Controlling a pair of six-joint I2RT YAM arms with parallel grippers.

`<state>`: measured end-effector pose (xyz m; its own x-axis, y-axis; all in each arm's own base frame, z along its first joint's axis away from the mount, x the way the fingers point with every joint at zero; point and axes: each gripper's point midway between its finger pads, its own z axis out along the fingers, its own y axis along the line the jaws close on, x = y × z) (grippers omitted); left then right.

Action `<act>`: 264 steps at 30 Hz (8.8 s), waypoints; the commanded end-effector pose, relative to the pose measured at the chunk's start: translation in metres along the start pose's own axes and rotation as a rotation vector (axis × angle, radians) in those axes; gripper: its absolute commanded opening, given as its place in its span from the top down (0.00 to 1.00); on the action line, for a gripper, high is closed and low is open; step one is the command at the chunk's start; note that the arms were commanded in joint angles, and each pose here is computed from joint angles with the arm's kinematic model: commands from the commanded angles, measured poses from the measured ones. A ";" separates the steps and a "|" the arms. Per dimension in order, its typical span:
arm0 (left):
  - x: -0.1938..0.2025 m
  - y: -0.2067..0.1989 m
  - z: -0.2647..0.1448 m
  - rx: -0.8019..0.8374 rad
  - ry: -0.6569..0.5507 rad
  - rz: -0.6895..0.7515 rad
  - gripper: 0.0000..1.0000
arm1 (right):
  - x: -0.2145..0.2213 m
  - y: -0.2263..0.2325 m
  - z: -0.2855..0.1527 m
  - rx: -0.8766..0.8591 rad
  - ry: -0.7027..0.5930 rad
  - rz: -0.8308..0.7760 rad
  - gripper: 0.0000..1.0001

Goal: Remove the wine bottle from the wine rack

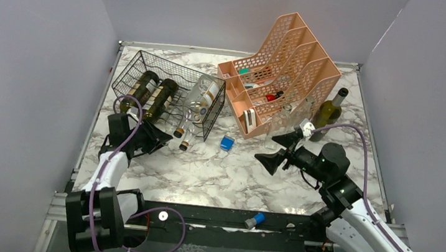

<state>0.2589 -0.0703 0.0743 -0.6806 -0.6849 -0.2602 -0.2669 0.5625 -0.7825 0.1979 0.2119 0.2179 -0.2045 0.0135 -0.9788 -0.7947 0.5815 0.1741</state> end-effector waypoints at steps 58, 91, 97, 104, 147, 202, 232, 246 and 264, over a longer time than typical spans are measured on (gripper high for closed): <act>0.012 0.003 -0.134 -0.523 -0.118 0.218 1.00 | -0.062 0.062 0.082 -0.255 -0.107 -0.352 0.00; 0.020 -0.028 -0.170 -0.520 -0.085 0.316 1.00 | -0.014 0.225 0.199 -0.632 -0.269 -0.794 0.00; 0.026 -0.031 -0.174 -0.511 -0.065 0.311 1.00 | 0.008 0.236 0.228 -0.634 -0.286 -0.849 0.00; 0.028 -0.036 -0.178 -0.498 -0.055 0.318 1.00 | 0.035 0.229 0.279 -0.525 -0.306 -0.803 0.00; -0.078 -0.189 -0.274 -0.287 -0.628 0.623 0.01 | -0.025 0.280 0.187 -0.800 -0.091 -0.468 0.56; -0.080 -0.174 -0.200 -0.259 -0.529 0.650 0.01 | -0.009 -0.068 0.116 0.569 -0.162 -0.074 0.63; -0.072 -0.168 -0.196 -0.242 -0.510 0.627 0.01 | 0.013 -0.085 0.093 0.590 -0.148 -0.106 0.48; -0.070 -0.165 -0.192 -0.240 -0.499 0.618 0.01 | 0.016 -0.064 0.091 0.464 -0.063 -0.131 0.18; -0.063 -0.148 -0.171 -0.255 -0.449 0.604 0.01 | 0.025 -0.051 0.057 0.428 0.090 -0.111 0.09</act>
<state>0.2223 -0.0250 0.3117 -0.4252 -0.3059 -0.8519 -0.1426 0.9521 -0.2707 0.2743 0.2319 0.1691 -0.1658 -0.1170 -0.9792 -0.4916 0.8706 -0.0208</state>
